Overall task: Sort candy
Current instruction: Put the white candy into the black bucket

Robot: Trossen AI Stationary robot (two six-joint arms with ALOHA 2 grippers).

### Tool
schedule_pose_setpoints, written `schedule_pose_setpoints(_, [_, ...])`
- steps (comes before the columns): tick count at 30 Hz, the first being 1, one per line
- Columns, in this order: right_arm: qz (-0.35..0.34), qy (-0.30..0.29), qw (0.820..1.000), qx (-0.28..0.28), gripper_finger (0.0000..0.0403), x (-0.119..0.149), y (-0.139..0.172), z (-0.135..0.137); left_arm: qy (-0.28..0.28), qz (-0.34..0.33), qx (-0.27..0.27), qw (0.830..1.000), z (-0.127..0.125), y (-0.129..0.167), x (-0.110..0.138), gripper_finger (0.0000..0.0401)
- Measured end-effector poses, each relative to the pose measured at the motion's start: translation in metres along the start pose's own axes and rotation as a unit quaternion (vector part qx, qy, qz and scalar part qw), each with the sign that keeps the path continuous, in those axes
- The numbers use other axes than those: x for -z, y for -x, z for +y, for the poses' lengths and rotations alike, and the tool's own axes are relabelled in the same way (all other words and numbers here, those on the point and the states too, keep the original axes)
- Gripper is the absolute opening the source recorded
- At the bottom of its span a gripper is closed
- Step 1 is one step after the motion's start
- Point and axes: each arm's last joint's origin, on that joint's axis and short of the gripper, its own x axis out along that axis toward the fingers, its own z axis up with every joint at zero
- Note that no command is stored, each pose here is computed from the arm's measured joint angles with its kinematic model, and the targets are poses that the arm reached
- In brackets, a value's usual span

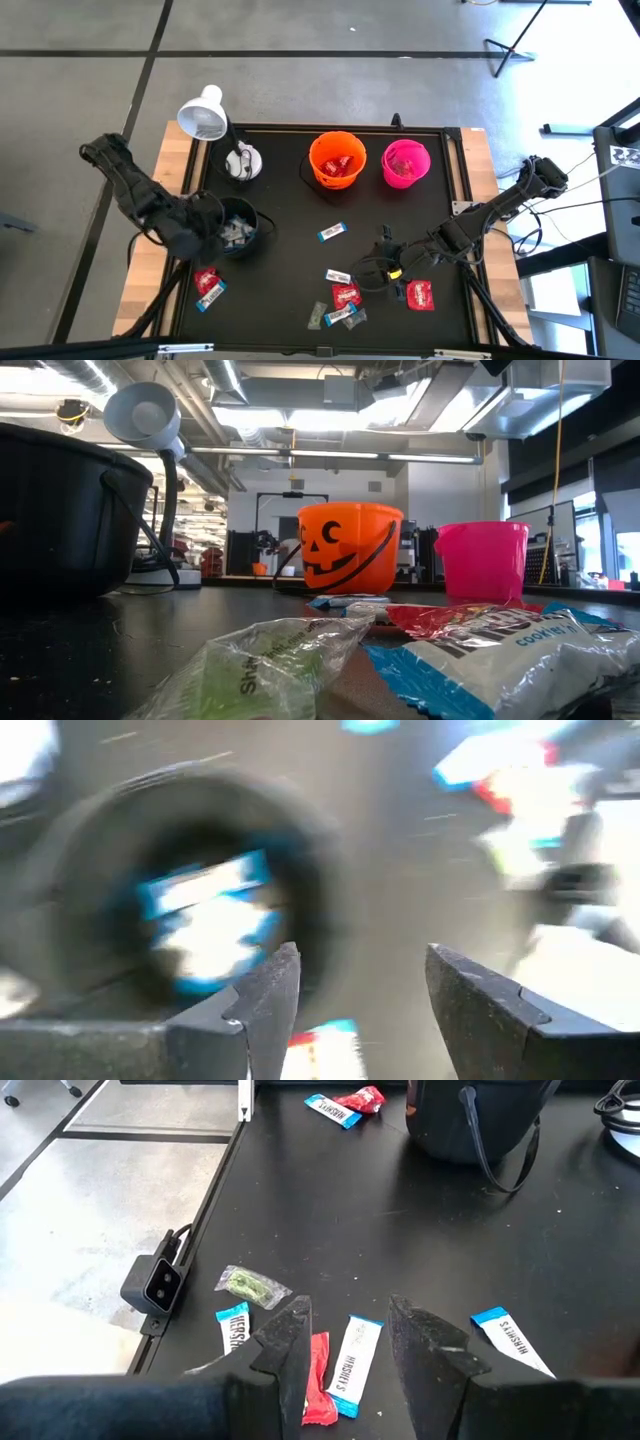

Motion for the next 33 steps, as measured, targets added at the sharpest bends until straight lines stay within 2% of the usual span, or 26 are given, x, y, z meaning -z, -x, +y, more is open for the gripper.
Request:
schedule_pose_setpoints(3, [0.001, -0.003, 1.000, 0.000, 0.0133, 0.000, 0.000, 0.000, -0.008, -0.024, 0.094, 0.995, -0.020, 0.010, 0.002, 0.0206])
schedule_pose_setpoints(5, [0.003, -0.005, 1.000, -0.004, 0.0133, 0.001, 0.000, 0.000, -0.019, -0.009, 0.127, 0.992, -0.032, 0.010, 0.012, 0.0206])
schedule_pose_setpoints(6, [0.003, -0.008, 1.000, -0.005, 0.0133, 0.001, 0.000, 0.000, -0.026, 0.004, 0.128, 0.991, -0.036, 0.007, 0.018, 0.0205])
schedule_pose_setpoints(12, [0.005, -0.012, 1.000, -0.008, 0.0133, 0.001, 0.000, 0.001, -0.050, 0.090, 0.044, 0.994, -0.062, -0.025, 0.066, 0.0196])
schedule_pose_setpoints(16, [0.005, -0.012, 1.000, -0.008, 0.0133, 0.001, 0.000, 0.001, -0.051, 0.160, -0.018, 0.986, -0.078, -0.052, 0.101, 0.0195])
schedule_pose_setpoints(20, [0.005, -0.012, 1.000, -0.008, 0.0133, 0.001, 0.000, 0.001, -0.054, 0.196, -0.082, 0.976, -0.086, -0.078, 0.132, 0.0195])
schedule_pose_setpoints(27, [0.010, -0.012, 1.000, -0.017, 0.0133, 0.001, 0.000, 0.001, -0.107, 0.149, -0.125, 0.975, -0.093, -0.117, 0.169, 0.0195])
schedule_pose_setpoints(30, [0.011, -0.009, 1.000, -0.020, 0.0133, 0.001, 0.000, 0.001, -0.101, 0.138, -0.157, 0.973, -0.089, -0.125, 0.174, 0.0195])
schedule_pose_setpoints(33, [0.011, 0.000, 1.000, -0.020, 0.0133, 0.001, 0.000, 0.001, -0.070, 0.128, -0.173, 0.974, -0.082, -0.131, 0.175, 0.0195])
